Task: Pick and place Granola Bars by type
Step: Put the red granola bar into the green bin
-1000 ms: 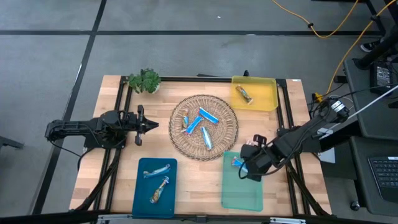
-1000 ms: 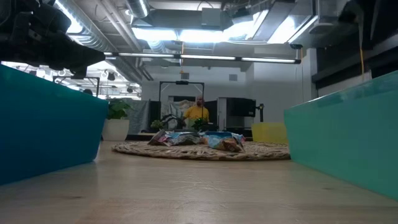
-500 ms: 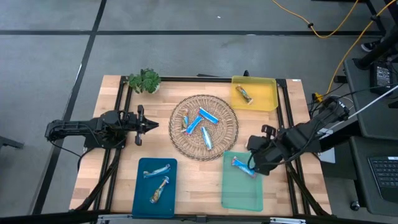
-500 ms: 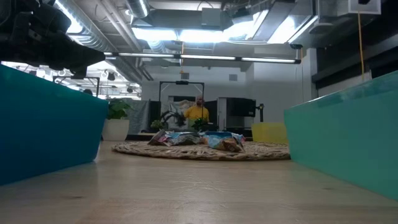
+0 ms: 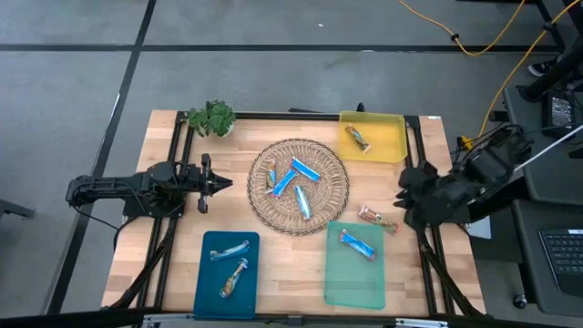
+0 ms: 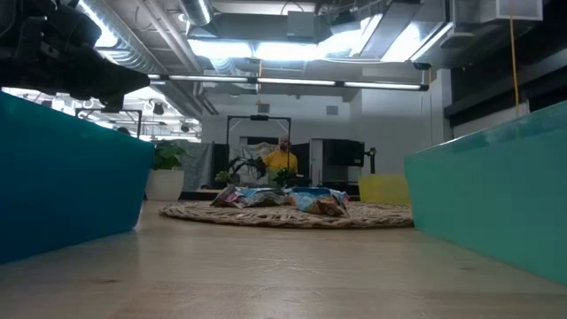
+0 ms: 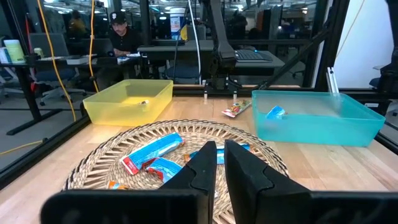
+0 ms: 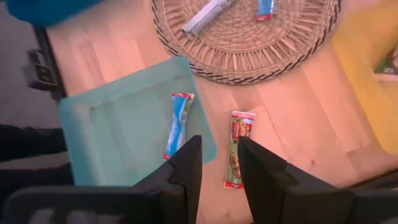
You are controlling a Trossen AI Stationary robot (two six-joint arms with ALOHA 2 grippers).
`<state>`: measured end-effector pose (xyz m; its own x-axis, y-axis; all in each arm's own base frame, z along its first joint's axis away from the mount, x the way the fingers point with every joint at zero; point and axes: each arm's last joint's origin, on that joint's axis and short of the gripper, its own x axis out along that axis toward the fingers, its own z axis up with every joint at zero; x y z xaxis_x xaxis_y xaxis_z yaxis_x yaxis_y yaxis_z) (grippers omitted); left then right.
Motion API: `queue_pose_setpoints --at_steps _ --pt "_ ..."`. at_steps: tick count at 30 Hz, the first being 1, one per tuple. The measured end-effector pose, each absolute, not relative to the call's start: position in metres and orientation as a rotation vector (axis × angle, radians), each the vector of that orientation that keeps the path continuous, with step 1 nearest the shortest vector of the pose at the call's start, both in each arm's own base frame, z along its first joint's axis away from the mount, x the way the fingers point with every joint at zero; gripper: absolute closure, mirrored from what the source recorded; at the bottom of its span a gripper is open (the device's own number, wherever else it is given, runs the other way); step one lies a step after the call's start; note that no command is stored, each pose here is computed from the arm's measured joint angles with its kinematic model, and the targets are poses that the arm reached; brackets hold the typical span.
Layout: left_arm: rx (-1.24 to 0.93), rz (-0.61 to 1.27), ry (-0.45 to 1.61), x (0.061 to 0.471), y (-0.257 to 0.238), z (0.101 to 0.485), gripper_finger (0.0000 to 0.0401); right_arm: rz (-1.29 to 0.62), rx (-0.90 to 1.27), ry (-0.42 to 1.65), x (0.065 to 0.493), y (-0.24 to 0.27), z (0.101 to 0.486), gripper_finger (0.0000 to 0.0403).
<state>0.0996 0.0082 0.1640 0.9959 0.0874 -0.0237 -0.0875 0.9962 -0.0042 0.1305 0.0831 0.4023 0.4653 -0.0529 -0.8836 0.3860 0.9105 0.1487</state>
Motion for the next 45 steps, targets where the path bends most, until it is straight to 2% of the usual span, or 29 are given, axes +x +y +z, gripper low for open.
queue_pose_setpoints --at_steps 5,8,17,23,30,34,42,45 --pt "-0.005 0.087 0.023 0.1 0.008 0.164 0.0374 -0.262 0.419 1.024 0.117 0.075 0.408 0.0297" --pt "-0.005 0.087 0.023 0.1 0.008 0.164 0.0372 -0.263 0.454 1.07 0.113 0.073 0.399 0.0297" --pt "-0.005 0.087 0.023 0.1 0.008 0.164 0.0376 -0.412 0.615 1.343 0.101 0.072 0.323 0.0297" --pt "-0.005 0.087 0.023 0.1 0.008 0.164 0.0373 -0.344 0.682 1.322 0.108 0.078 0.277 0.0297" --pt "-0.005 0.087 0.023 0.1 0.008 0.164 0.0377 -0.433 0.618 1.396 0.103 0.075 0.231 0.0293" --pt "-0.005 0.088 0.023 0.1 0.008 0.164 0.0373 -0.405 0.589 1.398 0.104 0.076 0.222 0.0257" --pt "-0.005 0.088 0.023 0.1 0.008 0.164 0.0377 -0.452 0.632 1.372 0.106 0.076 0.223 0.0108" --pt "-0.005 0.087 0.023 0.1 0.008 0.164 0.0376 -0.495 0.693 1.353 0.11 0.076 0.222 0.0074"
